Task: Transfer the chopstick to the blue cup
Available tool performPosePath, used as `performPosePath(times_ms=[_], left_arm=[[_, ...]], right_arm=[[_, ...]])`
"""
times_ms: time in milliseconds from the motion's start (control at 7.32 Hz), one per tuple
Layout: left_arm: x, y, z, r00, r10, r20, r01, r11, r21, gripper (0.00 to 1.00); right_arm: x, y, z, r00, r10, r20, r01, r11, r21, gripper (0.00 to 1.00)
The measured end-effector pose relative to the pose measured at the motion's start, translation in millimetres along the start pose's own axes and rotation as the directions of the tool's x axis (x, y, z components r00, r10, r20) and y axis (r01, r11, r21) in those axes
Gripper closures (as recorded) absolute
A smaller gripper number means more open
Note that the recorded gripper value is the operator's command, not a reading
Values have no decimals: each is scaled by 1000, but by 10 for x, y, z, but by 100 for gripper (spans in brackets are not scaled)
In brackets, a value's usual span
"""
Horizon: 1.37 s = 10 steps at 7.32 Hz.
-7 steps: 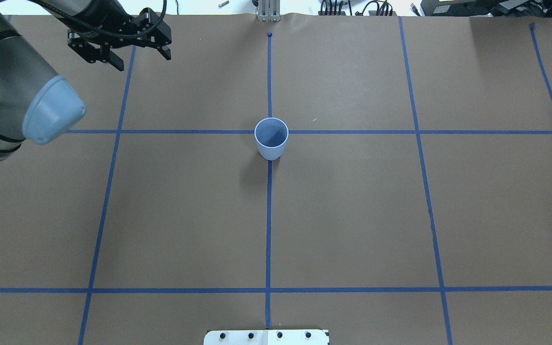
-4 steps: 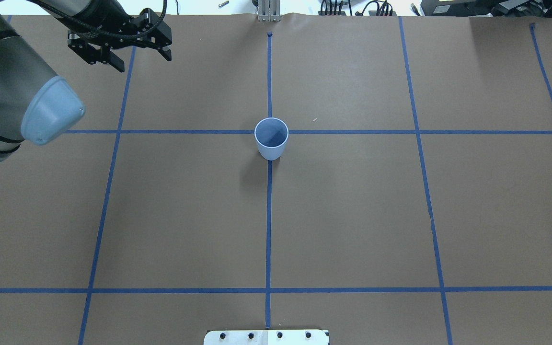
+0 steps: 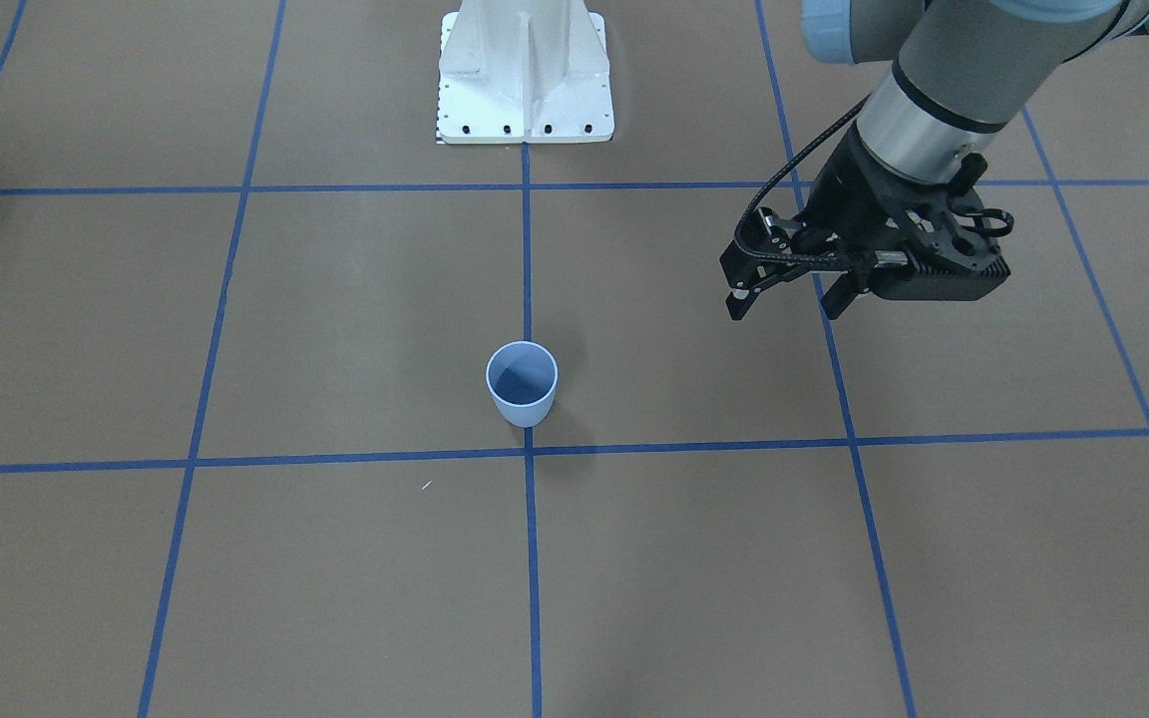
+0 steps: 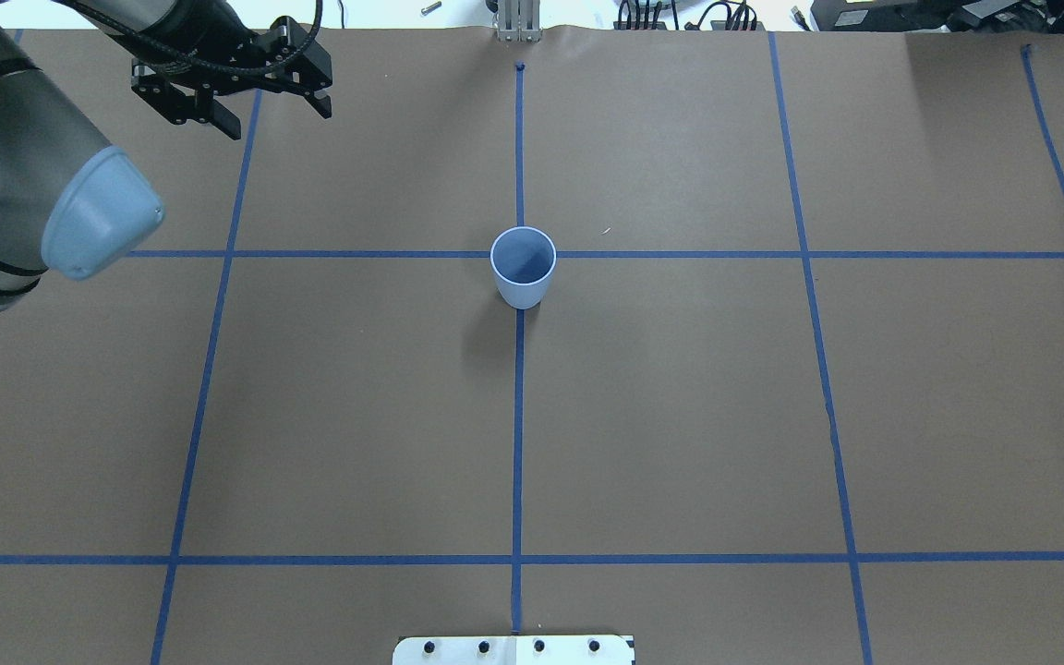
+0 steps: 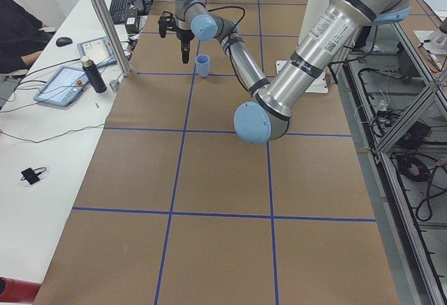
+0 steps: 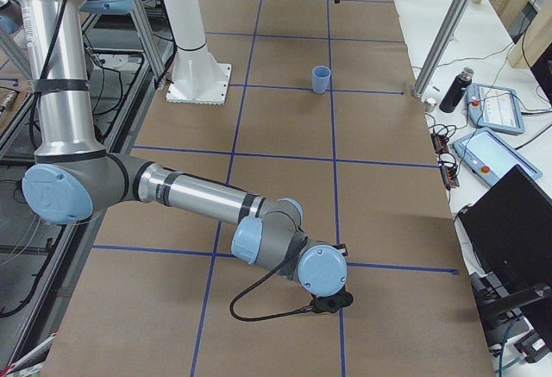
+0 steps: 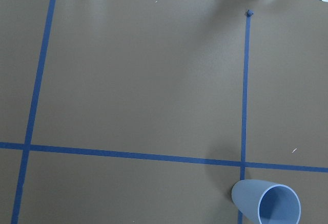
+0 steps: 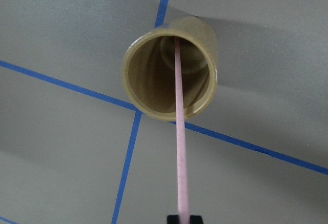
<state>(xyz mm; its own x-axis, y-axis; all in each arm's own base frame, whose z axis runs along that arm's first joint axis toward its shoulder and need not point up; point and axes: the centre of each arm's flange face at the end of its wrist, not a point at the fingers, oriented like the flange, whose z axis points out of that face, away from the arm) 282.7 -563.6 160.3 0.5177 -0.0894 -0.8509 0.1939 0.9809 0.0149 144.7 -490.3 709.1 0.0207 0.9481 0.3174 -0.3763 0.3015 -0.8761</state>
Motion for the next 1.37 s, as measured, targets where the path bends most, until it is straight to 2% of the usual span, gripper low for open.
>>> performPosePath(times_ms=[273,683,1093,1366], left_arm=[[5,1,-2,1000,0,-1,0,1000,-1,2],[20,2,-8,1000,2,-3,-2,1000,0,2],[11,0,-2,1000,1,-2,-1,1000,-2,2],[-14,-1,14,1000,-3,2,3,1000,-4,2]], right_arm=[[35,-9,-195,999,23,30,-23,999,22,100],[119,-30,-556,995,70,71,-76,993,87,100],[-111,501,-953,989,85,124,-107,978,180,100],[-163,847,-1164,982,78,170,-113,972,207,100]])
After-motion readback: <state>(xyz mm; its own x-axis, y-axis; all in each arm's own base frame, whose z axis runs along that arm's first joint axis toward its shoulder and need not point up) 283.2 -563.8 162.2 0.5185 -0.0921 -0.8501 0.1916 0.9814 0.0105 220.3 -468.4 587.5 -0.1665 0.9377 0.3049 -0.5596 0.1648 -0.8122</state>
